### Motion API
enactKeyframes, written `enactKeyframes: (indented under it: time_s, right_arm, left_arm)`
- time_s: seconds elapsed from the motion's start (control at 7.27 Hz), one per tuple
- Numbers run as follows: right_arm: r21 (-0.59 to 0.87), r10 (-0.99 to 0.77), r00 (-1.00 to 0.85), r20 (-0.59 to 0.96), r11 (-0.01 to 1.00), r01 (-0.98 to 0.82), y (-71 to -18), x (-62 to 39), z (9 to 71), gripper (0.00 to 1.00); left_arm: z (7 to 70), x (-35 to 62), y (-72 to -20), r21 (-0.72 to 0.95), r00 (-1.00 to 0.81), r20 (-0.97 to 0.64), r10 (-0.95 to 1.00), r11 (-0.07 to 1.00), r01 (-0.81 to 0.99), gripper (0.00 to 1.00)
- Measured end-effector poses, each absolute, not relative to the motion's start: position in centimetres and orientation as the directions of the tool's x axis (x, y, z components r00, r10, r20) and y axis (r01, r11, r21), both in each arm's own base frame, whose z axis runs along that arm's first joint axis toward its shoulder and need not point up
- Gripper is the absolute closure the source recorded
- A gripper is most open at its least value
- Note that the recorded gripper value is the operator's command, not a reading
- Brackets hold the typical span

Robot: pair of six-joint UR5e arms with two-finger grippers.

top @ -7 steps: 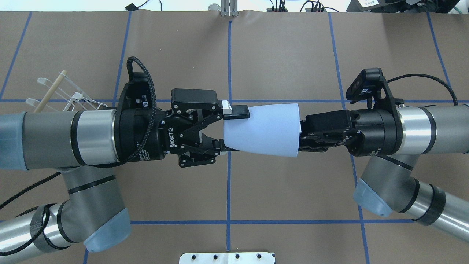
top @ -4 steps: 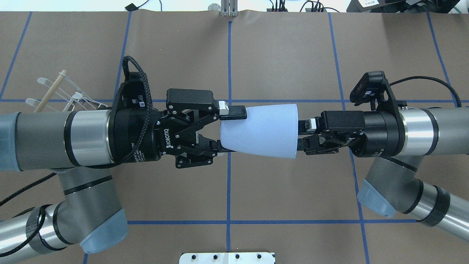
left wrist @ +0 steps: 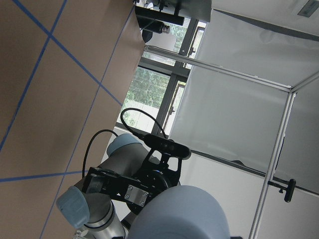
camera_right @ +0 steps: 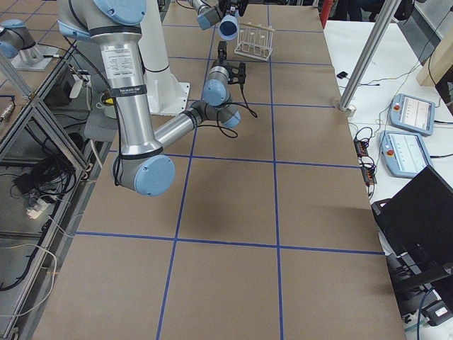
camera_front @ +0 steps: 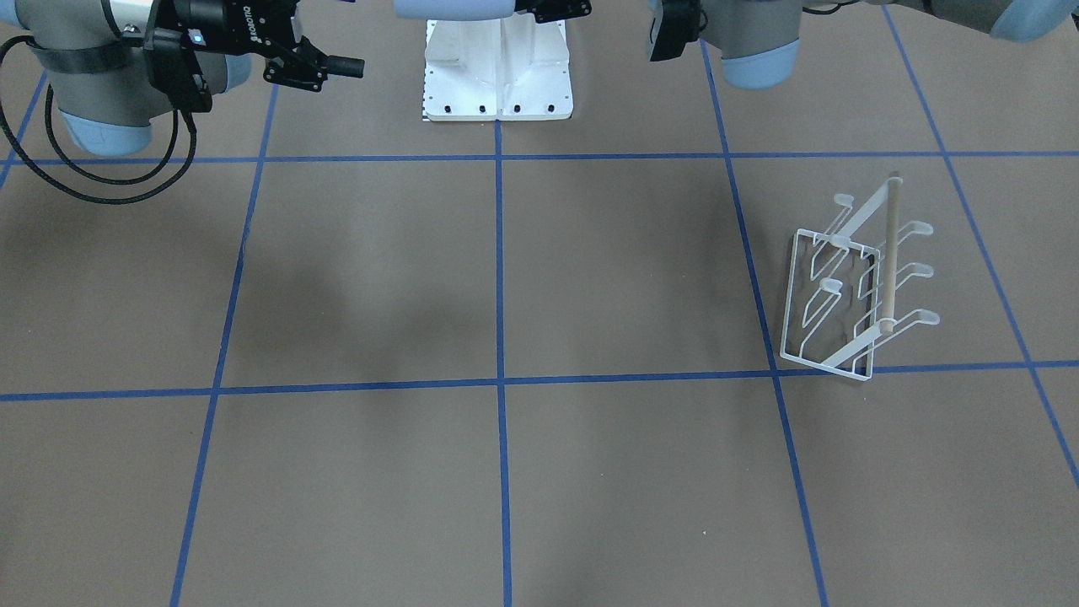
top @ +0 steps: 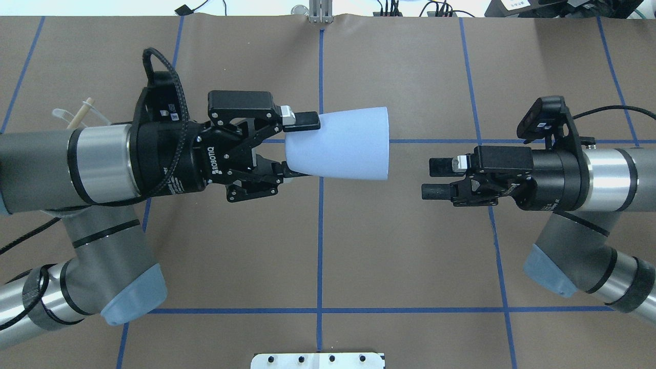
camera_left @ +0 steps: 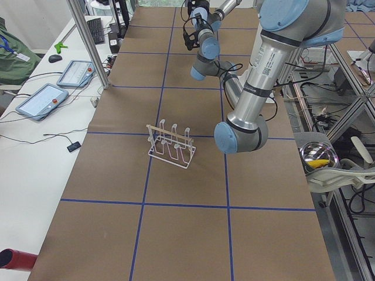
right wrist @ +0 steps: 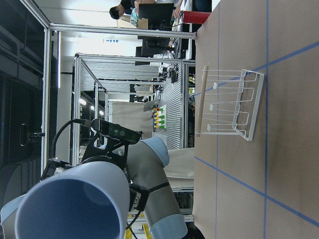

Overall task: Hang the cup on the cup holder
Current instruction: 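Carry the cup with the left gripper toward the rack while the right gripper withdraws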

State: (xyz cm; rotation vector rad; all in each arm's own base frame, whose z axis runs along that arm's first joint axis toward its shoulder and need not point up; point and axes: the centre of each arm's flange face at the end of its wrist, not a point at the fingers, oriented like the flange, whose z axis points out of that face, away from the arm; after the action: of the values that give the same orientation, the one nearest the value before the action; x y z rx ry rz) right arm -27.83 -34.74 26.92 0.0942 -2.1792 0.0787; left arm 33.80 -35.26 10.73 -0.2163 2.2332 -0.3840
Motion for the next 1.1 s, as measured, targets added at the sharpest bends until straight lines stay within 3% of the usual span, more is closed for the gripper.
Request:
enactKeyframes:
  time_s: [0.41,0.69,1.1]
  right_arm:
    - [-0.005,-0.122,-0.422,0.898,0.957,-0.289,-41.2,-22.6,32.8,0.0]
    - [0.237,-0.33,-0.133,0.935,0.856,-0.46,-47.2,-19.2,40.1,0.0]
    - [0.466,-0.394,0.254,0.883,0.795,-0.388,-52.7,-12.0,46.3,0.0]
  left_arm:
    - [12.4,30.8,-40.3,-0.326,-0.541,-0.817,-0.198,0.933,0.151,1.0]
    - [13.8,28.8,-43.5,-0.198,-0.363,-0.928,-0.086,0.939,0.283,1.0]
    - [15.3,23.3,-48.4,-0.048,-0.107,-0.994,-0.007,0.919,0.392,1.0]
